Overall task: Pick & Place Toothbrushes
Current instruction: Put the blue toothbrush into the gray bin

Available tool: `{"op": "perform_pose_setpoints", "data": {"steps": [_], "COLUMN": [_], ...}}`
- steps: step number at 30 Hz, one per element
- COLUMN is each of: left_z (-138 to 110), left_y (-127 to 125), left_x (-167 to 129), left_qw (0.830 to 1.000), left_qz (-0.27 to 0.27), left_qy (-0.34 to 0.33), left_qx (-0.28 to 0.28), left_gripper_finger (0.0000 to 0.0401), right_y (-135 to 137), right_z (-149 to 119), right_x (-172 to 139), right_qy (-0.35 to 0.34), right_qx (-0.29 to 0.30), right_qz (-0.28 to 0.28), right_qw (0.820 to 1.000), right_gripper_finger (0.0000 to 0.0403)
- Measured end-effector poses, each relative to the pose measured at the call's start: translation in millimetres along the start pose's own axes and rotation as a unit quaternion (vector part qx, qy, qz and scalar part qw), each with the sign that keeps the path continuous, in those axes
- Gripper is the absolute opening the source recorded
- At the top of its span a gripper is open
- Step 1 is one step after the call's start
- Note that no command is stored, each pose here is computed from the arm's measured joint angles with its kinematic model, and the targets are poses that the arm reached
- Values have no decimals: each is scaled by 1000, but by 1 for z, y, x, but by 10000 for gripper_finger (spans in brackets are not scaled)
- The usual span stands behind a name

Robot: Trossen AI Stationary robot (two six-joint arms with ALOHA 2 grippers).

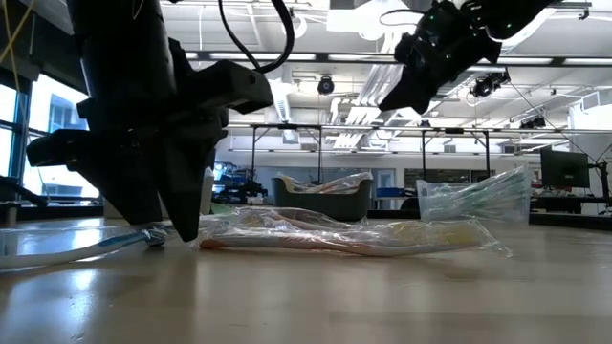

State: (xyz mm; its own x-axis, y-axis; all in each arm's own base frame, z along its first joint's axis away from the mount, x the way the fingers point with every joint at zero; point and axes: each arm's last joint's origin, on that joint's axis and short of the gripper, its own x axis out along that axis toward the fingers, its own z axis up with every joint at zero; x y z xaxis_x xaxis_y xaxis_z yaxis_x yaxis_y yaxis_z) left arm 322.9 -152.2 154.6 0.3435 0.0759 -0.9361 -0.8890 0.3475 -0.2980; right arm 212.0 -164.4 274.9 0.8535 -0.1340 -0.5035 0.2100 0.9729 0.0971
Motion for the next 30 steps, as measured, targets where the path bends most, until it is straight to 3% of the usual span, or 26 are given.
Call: {"op": "perform_pose_setpoints", "data": {"steps": [14, 20, 30], "left_z": [0, 0, 12], "left_y": [3, 2, 8], "left_x": [-2, -11, -60], "left_qw": [1000, 999, 998], "left_qz": [11, 0, -30], "left_qy": [21, 38, 39], "left_qx": [2, 4, 24], "left_gripper_finger": [45, 50, 48], "right_y": [-2, -3, -3], "right_z": [0, 1, 3], "right_x": [4, 4, 4], "right_qy": [-6, -9, -17], "right_qx": [-3, -5, -9], "right_qz": [-3, -4, -3], "right_qw": [1000, 1000, 1000], "right_gripper_finger": [14, 14, 14]}}
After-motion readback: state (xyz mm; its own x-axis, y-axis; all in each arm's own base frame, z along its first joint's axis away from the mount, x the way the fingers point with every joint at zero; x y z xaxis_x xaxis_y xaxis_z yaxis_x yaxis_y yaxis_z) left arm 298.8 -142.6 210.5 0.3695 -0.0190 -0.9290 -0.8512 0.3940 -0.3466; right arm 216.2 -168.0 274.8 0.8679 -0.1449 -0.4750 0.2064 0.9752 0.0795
